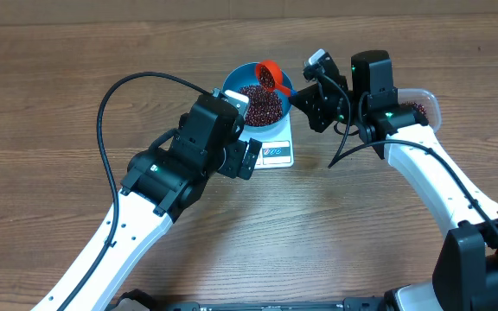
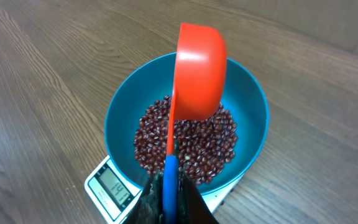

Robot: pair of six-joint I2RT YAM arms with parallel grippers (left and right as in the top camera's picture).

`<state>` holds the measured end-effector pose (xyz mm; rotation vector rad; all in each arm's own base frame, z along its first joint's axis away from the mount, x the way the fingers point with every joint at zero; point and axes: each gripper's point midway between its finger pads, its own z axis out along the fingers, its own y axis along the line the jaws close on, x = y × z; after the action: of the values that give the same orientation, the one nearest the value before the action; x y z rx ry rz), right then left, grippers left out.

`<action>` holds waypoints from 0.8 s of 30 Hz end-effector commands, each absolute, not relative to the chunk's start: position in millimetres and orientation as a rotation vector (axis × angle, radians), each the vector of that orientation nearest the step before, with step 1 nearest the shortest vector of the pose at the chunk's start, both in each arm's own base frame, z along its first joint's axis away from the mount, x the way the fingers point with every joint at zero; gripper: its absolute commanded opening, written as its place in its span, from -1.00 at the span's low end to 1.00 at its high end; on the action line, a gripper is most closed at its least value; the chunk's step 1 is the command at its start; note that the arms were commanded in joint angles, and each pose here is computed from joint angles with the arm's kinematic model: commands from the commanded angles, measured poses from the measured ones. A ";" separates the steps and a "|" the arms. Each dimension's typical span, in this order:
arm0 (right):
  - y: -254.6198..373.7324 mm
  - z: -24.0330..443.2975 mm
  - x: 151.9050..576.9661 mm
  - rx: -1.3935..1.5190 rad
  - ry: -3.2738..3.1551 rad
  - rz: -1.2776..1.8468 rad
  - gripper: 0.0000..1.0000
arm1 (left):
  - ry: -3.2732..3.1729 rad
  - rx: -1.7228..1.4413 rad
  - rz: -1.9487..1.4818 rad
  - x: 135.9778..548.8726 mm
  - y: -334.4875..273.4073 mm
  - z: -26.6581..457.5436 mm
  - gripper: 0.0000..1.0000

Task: Scoop item into bowl and weigh 150g on scale
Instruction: 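Lift the scoop and carry it over the teal bowl, then tilt the red scoop slowly to trickle beans into the teal bowl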

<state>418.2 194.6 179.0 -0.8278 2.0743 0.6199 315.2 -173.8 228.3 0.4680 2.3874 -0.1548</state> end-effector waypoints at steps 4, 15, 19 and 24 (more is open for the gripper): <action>195.6 178.9 420.3 -0.870 2.045 0.590 -0.93 | 2.362 0.457 -0.152 317.4 -172.0 238.3 0.99; 196.0 180.2 421.3 -0.869 2.038 0.589 -0.93 | 2.362 0.457 -0.152 317.4 -172.0 238.3 0.99; 196.0 180.2 421.3 -0.868 2.038 0.589 -0.92 | 2.362 0.457 -0.152 317.4 -172.0 238.3 0.99; 196.0 180.2 421.3 -0.868 2.038 0.589 -0.93 | 2.362 0.457 -0.152 317.4 -172.0 238.3 0.99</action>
<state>420.3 194.8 181.0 -0.8603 2.0444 0.5944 315.2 -173.8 228.3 0.4680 2.3874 -0.1548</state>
